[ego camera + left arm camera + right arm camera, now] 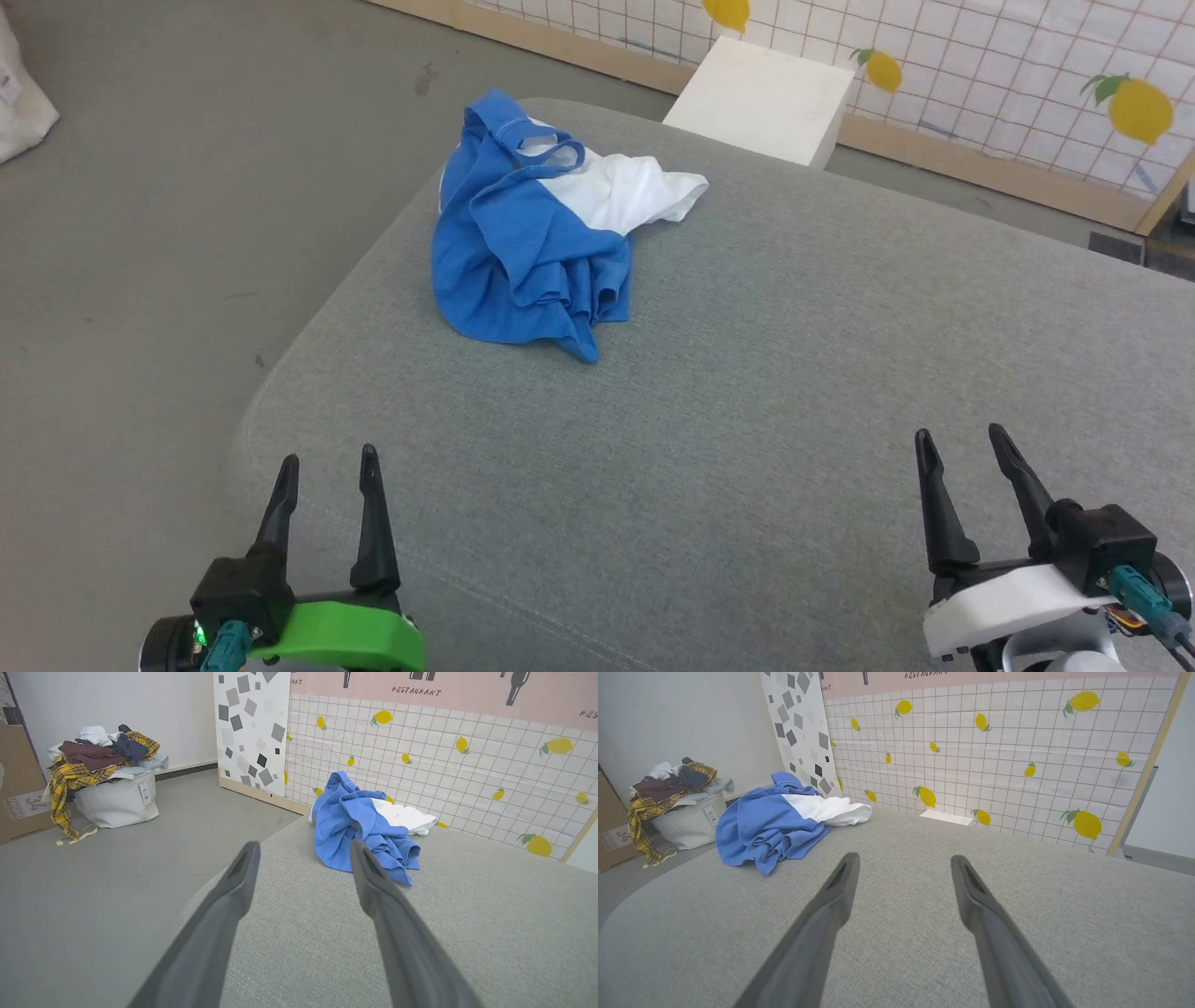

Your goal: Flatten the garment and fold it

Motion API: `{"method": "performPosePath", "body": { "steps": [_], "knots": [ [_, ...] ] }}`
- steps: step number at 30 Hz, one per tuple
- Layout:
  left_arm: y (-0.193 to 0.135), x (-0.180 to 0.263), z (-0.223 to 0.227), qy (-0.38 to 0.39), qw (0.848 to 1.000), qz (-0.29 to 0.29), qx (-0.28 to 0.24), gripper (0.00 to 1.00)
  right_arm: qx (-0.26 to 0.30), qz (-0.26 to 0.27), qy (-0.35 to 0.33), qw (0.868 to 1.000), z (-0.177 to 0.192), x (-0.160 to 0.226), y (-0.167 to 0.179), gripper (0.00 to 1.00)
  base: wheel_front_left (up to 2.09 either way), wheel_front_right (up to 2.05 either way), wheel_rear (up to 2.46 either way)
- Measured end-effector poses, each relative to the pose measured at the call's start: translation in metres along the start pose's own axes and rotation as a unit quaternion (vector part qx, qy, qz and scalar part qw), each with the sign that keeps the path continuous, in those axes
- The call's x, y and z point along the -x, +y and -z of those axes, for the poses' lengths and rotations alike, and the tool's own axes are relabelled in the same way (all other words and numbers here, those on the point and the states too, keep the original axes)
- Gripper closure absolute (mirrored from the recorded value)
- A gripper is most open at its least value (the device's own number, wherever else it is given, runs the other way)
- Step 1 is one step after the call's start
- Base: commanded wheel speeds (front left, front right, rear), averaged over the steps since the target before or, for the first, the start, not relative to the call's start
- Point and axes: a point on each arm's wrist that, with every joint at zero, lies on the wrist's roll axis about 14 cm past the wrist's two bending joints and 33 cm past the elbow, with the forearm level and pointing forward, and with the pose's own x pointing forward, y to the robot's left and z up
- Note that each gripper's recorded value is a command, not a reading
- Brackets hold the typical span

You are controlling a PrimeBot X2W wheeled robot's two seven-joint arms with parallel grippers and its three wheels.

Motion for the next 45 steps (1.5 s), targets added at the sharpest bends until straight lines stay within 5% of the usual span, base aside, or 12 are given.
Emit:
{"method": "performPosePath", "body": {
  "steps": [29, 34, 45],
  "knots": [
    [0.006, 0.002, -0.007, -0.016, 1.000, -0.016, 0.020, 0.00, -0.008, -0.004, 0.000, 1.000, 0.008, -0.007, 0.002, 0.00, 0.00, 0.00, 0.00],
    [0.002, -0.019, -0.038, -0.067, 0.997, 0.011, 0.027, 0.00, -0.006, 0.000, 0.002, 1.000, 0.012, -0.010, -0.003, 0.00, 0.00, 0.00, 0.00],
    [-0.013, -0.103, -0.110, -0.104, 0.989, 0.098, -0.048, 0.00, 0.013, 0.013, 0.004, 1.000, 0.020, -0.019, -0.019, 0.00, 0.00, 0.00, 0.00]
  ]
}}
